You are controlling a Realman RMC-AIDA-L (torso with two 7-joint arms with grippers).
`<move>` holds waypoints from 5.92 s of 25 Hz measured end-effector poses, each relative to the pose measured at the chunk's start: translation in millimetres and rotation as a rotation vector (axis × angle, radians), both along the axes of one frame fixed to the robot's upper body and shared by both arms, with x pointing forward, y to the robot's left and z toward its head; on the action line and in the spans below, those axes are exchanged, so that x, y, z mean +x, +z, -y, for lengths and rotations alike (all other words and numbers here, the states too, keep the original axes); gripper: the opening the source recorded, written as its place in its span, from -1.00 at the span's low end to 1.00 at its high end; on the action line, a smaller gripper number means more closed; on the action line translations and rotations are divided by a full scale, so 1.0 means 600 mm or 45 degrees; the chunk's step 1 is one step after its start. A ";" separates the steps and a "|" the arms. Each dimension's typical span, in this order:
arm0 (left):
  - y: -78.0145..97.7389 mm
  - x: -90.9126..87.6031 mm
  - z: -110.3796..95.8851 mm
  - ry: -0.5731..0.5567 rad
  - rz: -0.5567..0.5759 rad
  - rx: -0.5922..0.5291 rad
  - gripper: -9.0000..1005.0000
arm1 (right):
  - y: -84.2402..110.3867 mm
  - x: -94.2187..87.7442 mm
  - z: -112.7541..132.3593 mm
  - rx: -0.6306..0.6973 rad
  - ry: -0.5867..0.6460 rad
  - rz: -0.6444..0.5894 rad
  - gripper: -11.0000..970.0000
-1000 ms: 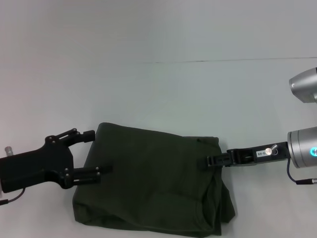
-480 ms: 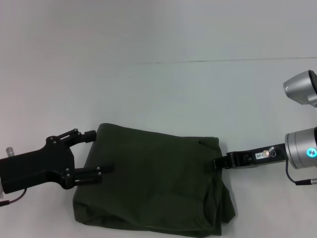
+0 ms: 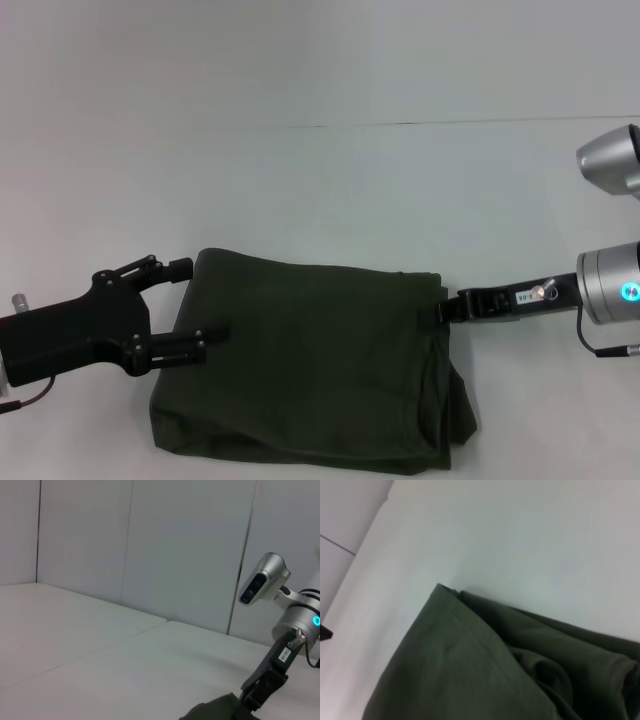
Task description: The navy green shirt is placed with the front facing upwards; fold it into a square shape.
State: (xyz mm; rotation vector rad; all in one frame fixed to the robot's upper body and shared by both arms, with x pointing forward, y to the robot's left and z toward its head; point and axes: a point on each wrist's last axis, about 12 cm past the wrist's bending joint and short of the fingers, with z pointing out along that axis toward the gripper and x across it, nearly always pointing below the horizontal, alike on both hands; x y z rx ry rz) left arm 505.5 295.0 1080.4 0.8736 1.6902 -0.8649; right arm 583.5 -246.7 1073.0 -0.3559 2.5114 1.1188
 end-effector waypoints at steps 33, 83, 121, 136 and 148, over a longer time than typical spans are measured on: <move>0.003 -0.006 0.000 -0.023 -0.044 -0.041 0.81 | 0.036 0.002 0.068 0.185 -0.158 0.024 -0.68; 0.004 -0.021 -0.001 -0.015 -0.109 -0.166 0.76 | -0.083 -0.120 0.022 -0.065 0.502 0.945 0.89; 0.009 -0.017 0.004 -0.024 -0.093 -0.205 0.73 | -0.088 -0.052 -0.035 -0.196 0.369 1.082 0.89; 0.006 -0.017 0.008 -0.029 -0.107 -0.216 0.71 | -0.097 -0.056 -0.030 -0.218 0.333 1.052 0.89; 0.021 0.006 0.004 0.012 -0.395 -0.296 0.70 | -0.064 -0.081 -0.008 0.005 0.291 1.168 0.89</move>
